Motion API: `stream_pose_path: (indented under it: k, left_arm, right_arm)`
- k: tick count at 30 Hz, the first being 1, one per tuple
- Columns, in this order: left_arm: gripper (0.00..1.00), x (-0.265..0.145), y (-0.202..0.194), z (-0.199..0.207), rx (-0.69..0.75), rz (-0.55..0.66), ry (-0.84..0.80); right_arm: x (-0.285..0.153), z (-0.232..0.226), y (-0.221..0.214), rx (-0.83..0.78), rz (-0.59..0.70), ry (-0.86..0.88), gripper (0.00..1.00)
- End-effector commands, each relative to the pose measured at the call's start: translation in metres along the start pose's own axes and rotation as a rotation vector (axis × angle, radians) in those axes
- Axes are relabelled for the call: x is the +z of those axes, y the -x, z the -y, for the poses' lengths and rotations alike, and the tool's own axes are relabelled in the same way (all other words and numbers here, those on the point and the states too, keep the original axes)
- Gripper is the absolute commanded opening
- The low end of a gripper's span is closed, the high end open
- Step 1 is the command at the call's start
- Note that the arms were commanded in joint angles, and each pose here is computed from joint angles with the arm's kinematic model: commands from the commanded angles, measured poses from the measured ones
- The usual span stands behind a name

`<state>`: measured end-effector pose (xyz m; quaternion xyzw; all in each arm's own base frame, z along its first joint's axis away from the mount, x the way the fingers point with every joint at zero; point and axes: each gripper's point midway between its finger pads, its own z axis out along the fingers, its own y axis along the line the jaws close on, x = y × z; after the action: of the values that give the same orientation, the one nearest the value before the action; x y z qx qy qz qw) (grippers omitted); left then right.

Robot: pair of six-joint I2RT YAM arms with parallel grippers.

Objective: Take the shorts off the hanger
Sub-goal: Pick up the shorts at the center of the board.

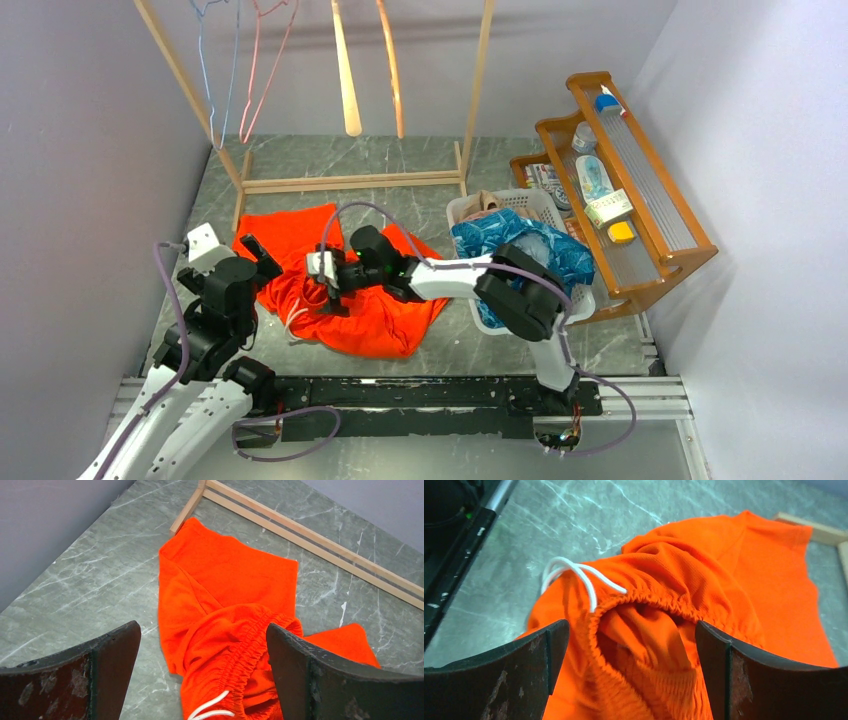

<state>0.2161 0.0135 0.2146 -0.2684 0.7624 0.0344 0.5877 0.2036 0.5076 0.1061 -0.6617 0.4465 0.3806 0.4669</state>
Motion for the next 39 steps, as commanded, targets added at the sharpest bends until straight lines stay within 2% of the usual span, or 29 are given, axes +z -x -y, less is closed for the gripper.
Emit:
stream_pose_path:
  k: [1,7,9,10,13,15,17,19,20,25,32,39]
  left_arm:
    - [1.00,-0.003,0.017,0.001,-0.018,0.043,-0.001]
    - [0.99,-0.003,0.017,0.001,-0.009,0.047,-0.001]
    - [0.99,-0.002,0.017,0.002,-0.008,0.049,-0.001]
    - [0.99,-0.002,0.017,0.002,-0.006,0.047,-0.001]
    - [0.99,-0.002,0.017,0.002,-0.004,0.046,-0.001]
    - [0.99,-0.002,0.016,0.002,-0.003,0.044,-0.001]
    - [0.99,-0.002,0.016,0.003,-0.002,0.042,-0.004]
    - [0.99,-0.001,0.015,0.003,0.000,0.041,-0.005]
    - [0.98,-0.001,0.015,0.004,0.003,0.041,-0.006]
    - [0.98,0.000,0.013,0.006,0.010,0.031,-0.013]
    - [0.97,-0.001,0.014,0.006,0.003,0.032,-0.021]
    - [0.97,-0.002,0.015,0.007,0.001,0.033,-0.030]
  right_arm:
    - [0.014,-0.022,-0.066,0.134,-0.191,0.124,1.00]
    - [0.003,-0.030,-0.120,0.254,-0.306,0.000,1.00]
    - [-0.006,-0.028,-0.136,0.279,-0.388,-0.053,0.99]
    - [-0.012,-0.027,-0.145,0.303,-0.433,-0.088,0.96]
    - [-0.033,-0.031,-0.160,0.332,-0.507,-0.158,0.60]
    - [-0.057,-0.040,-0.165,0.348,-0.527,-0.225,0.44]
    - [-0.069,-0.040,-0.144,0.360,-0.458,-0.269,0.29]
    - [-0.076,-0.042,-0.120,0.374,-0.392,-0.266,0.04]
    - [-0.079,-0.043,-0.109,0.387,-0.362,-0.269,0.00]
    - [-0.103,-0.031,-0.029,0.334,-0.142,-0.311,0.00]
    - [-0.173,-0.005,0.108,0.145,0.206,-0.454,0.00]
    - [-0.230,0.000,0.174,0.067,0.354,-0.560,0.00]
